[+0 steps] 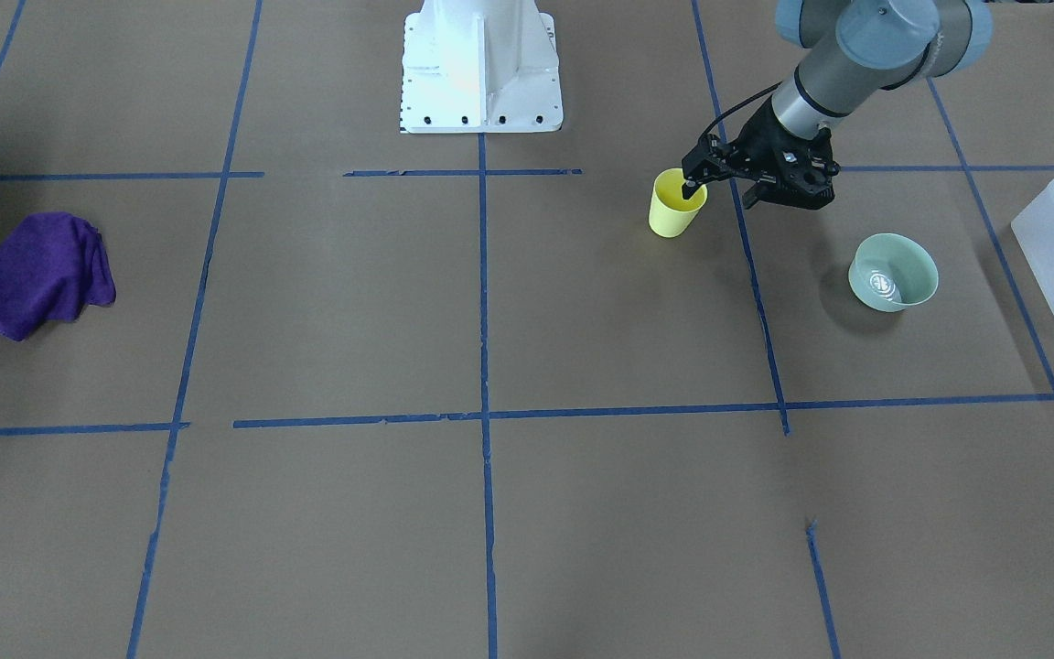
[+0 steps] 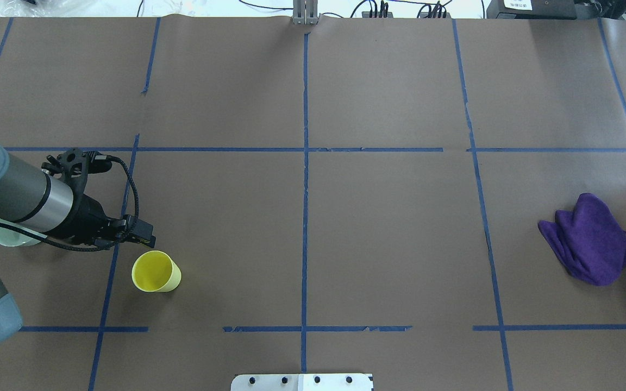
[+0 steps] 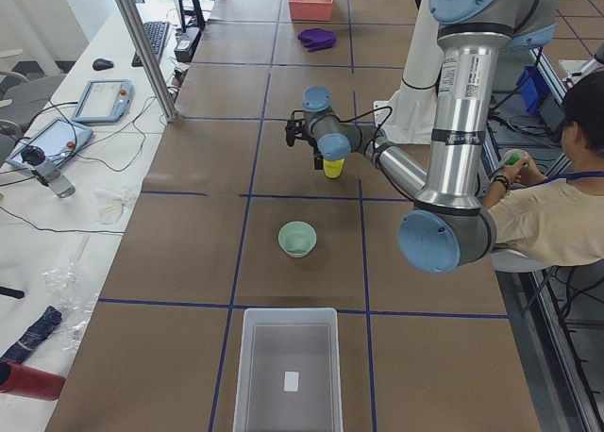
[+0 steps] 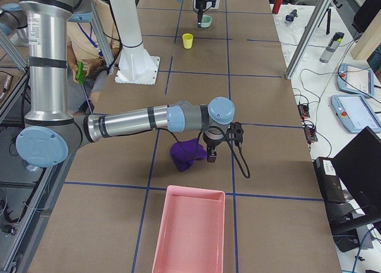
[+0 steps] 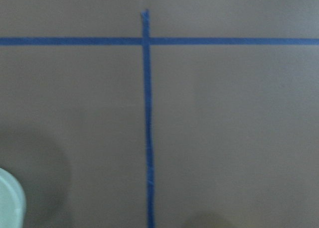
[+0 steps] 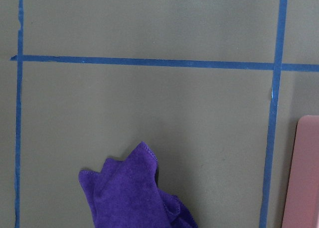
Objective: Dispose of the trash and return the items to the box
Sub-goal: 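Reach the left gripper down to the yellow cup and grasp it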
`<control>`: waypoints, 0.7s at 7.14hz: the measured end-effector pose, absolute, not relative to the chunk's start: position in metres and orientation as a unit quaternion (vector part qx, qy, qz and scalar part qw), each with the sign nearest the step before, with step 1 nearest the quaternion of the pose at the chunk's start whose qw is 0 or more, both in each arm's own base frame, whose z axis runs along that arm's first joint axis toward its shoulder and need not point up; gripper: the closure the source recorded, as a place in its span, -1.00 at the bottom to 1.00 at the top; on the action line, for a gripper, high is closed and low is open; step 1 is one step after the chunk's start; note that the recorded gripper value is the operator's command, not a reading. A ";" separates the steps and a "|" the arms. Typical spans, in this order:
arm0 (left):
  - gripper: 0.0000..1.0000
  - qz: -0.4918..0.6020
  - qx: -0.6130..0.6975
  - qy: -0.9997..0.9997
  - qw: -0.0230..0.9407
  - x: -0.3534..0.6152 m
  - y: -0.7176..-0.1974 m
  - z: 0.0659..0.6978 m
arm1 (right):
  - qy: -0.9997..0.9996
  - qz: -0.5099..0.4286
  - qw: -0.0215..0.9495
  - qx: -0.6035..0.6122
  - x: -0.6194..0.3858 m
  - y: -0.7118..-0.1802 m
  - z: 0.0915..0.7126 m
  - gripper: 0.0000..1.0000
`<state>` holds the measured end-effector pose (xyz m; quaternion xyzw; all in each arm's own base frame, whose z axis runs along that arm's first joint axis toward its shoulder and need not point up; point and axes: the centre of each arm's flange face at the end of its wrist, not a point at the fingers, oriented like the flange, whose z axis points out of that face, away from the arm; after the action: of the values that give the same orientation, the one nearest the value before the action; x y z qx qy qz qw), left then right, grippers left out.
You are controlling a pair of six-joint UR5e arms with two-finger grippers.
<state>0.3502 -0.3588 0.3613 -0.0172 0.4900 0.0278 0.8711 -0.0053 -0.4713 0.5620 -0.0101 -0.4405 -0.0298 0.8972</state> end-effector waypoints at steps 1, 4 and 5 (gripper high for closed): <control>-1.00 0.029 -0.022 0.482 0.875 0.351 -0.349 0.365 | -0.441 -0.030 0.897 -0.011 -0.005 -0.471 0.563 -1.00; -1.00 0.020 -0.020 0.463 0.886 0.363 -0.339 0.376 | -0.442 -0.028 0.897 -0.014 -0.005 -0.468 0.566 -1.00; -1.00 0.019 -0.024 0.461 0.887 0.371 -0.337 0.377 | -0.442 -0.028 0.897 -0.014 -0.005 -0.468 0.566 -1.00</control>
<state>0.3708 -0.3367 0.3774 -0.0239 0.4605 0.0192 0.8871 -0.0051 -0.4678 0.5657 -0.0140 -0.4416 -0.0281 0.8967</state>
